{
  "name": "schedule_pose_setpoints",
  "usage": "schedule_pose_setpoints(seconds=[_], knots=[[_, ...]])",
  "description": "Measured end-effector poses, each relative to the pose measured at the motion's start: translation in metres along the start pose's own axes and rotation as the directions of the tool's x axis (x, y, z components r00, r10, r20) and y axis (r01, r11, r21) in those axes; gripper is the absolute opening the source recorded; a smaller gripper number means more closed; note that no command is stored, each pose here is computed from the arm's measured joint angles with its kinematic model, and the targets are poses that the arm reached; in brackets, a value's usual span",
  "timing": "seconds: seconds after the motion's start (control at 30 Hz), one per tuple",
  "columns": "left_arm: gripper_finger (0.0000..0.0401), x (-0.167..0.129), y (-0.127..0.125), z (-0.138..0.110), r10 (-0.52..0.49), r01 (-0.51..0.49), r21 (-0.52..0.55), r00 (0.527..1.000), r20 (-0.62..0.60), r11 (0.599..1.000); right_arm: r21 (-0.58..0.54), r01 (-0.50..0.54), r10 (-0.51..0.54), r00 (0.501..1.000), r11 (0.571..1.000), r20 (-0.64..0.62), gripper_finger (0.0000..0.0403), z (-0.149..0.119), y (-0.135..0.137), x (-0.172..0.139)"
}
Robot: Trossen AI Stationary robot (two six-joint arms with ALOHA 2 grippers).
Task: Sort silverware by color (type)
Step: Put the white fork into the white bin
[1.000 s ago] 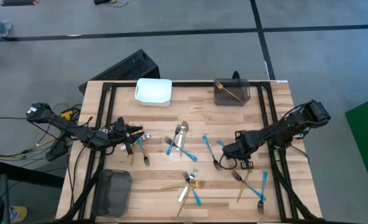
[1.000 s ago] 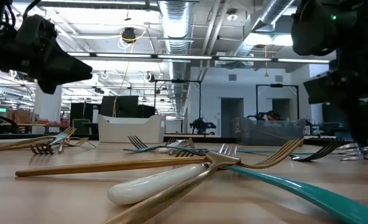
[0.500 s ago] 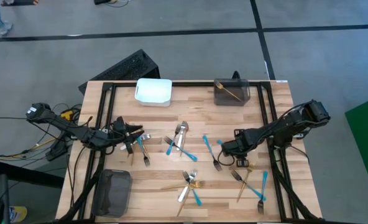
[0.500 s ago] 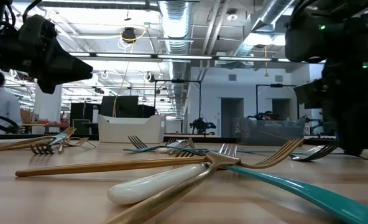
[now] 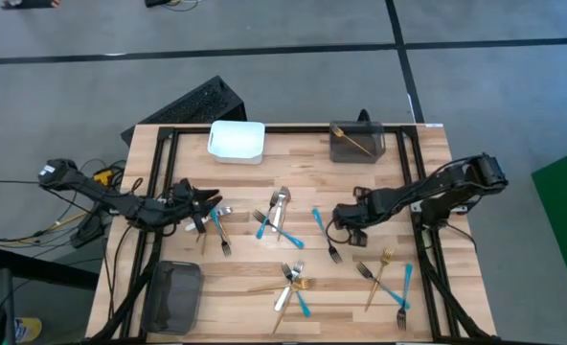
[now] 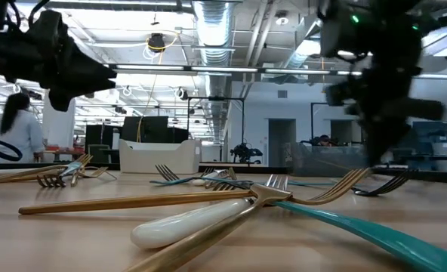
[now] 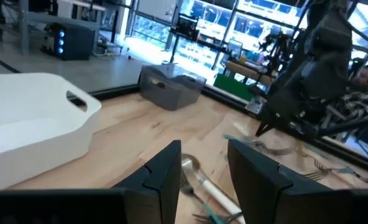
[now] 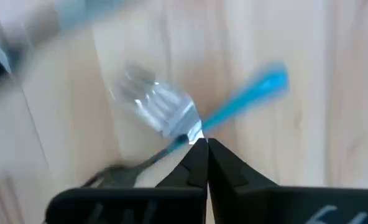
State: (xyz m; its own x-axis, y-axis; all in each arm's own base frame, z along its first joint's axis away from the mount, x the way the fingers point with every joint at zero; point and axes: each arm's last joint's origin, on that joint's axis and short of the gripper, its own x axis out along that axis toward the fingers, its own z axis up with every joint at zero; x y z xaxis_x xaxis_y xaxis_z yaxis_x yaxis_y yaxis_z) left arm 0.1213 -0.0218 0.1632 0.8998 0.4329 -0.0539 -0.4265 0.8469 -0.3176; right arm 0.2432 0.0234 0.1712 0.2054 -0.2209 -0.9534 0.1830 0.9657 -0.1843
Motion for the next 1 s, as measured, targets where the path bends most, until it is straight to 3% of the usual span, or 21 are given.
schedule_pose_setpoints(seconds=[0.13, 0.23, 0.47, 0.53, 0.63, 0.83, 1.0], knots=[[0.0121, 0.005, -0.002, -0.004, -0.002, 0.002, 0.014, 1.0, -0.018, 1.0, 0.006, -0.018, 0.016, 0.982, 1.0, 0.188, 0.0007, 0.027, -0.005, -0.01], [0.0121, 0.008, -0.003, -0.009, 0.004, -0.004, 0.017, 0.999, -0.046, 1.0, 0.016, -0.022, 0.018, 0.966, 1.0, 0.257, 0.0017, 0.037, -0.01, -0.012], [0.0121, 0.011, -0.002, -0.018, 0.033, -0.03, 0.034, 0.995, -0.093, 0.999, 0.153, 0.007, -0.023, 0.995, 0.988, 0.101, 0.0086, 0.025, -0.028, -0.006], [0.0121, 0.011, -0.002, -0.018, 0.048, -0.046, 0.03, 0.995, -0.091, 0.999, 0.275, 0.017, -0.037, 0.997, 0.961, 0.07, 0.0105, 0.023, -0.034, -0.003], [0.0121, 0.011, -0.002, -0.018, 0.054, -0.052, 0.025, 0.995, -0.09, 0.998, 0.463, 0.018, -0.047, 0.998, 0.886, 0.051, 0.0135, 0.019, -0.043, 0.003], [0.0121, 0.011, -0.002, -0.019, 0.044, -0.043, 0.017, 0.995, -0.095, 0.999, 0.593, 0.017, -0.024, 1.0, 0.805, 0.005, 0.019, 0.008, -0.052, 0.016], [0.0121, 0.011, -0.002, -0.019, 0.04, -0.038, 0.018, 0.994, -0.1, 0.999, 0.645, 0.016, -0.006, 1.0, 0.764, -0.017, 0.0201, -0.003, -0.051, 0.028]])
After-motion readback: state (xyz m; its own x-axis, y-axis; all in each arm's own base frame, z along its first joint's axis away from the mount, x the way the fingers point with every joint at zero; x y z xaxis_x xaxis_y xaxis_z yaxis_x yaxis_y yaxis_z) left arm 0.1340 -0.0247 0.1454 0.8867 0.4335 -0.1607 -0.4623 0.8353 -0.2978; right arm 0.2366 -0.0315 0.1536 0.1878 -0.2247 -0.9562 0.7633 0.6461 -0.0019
